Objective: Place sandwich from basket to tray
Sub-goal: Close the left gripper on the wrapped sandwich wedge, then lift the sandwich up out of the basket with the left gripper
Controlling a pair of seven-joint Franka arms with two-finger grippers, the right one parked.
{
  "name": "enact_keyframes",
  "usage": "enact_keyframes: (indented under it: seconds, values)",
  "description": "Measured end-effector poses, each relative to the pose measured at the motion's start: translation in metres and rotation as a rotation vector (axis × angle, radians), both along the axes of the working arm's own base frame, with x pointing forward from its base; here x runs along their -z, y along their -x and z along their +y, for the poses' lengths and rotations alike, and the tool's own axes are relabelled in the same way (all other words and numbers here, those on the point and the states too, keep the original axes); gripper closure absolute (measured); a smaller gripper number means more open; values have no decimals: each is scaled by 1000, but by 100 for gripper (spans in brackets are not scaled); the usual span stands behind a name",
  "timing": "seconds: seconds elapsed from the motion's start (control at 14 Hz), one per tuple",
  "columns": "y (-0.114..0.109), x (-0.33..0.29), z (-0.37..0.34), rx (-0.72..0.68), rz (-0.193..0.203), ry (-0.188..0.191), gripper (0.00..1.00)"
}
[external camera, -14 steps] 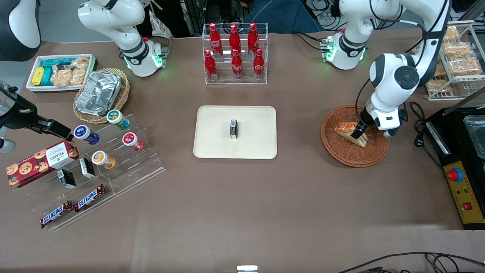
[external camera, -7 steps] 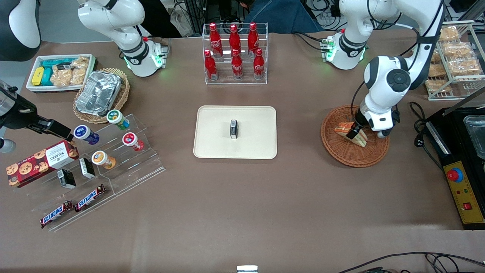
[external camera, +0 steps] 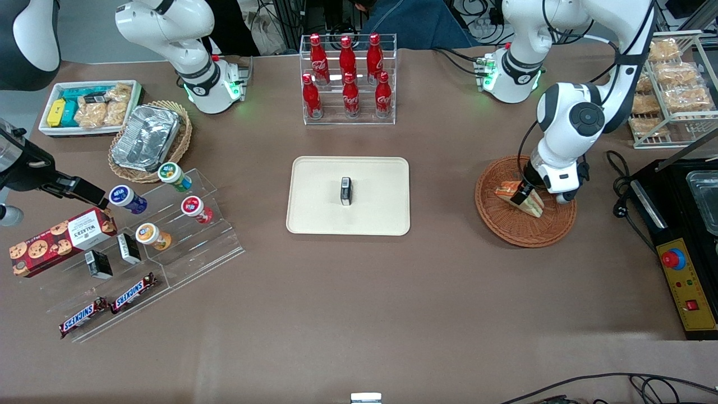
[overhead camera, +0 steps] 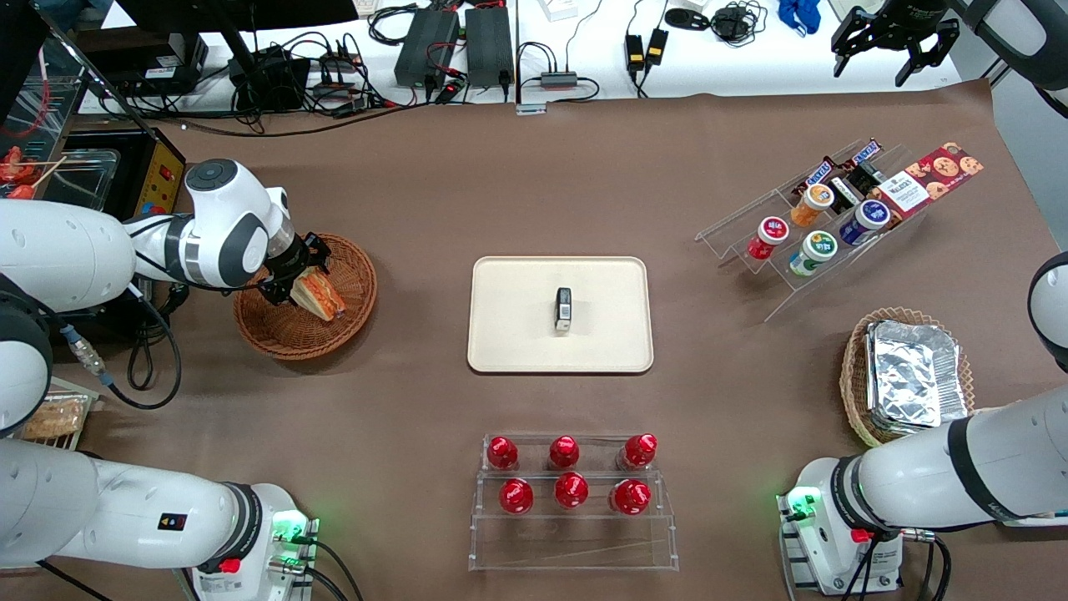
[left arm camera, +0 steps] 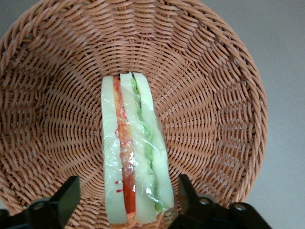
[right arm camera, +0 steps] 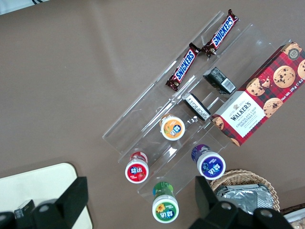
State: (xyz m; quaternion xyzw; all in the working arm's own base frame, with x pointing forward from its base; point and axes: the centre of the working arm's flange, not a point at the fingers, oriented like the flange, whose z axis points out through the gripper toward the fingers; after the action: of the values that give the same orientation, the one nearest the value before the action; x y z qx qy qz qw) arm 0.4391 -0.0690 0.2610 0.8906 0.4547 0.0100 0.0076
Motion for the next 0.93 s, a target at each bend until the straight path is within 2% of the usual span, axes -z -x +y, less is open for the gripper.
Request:
enact_keyframes:
  seconds: [0.07, 0.14, 0.21, 0.43, 0.57, 0.64, 0.71, 0.93]
  values:
    - [0, 0, 0, 0, -1, 0, 18]
    - [0, 0, 0, -1, -2, 0, 19]
    - [-1, 0, 0, -7, -5, 1, 26]
    - [-3, -3, 0, -60, -16, 4, 60]
    - [-4, -10, 0, -73, -25, 7, 65]
    - [-5, -18, 0, -74, -17, 5, 66]
    - [-7, -29, -1, -69, 1, -4, 70]
    - [-20, -87, -1, -51, 70, -42, 70]
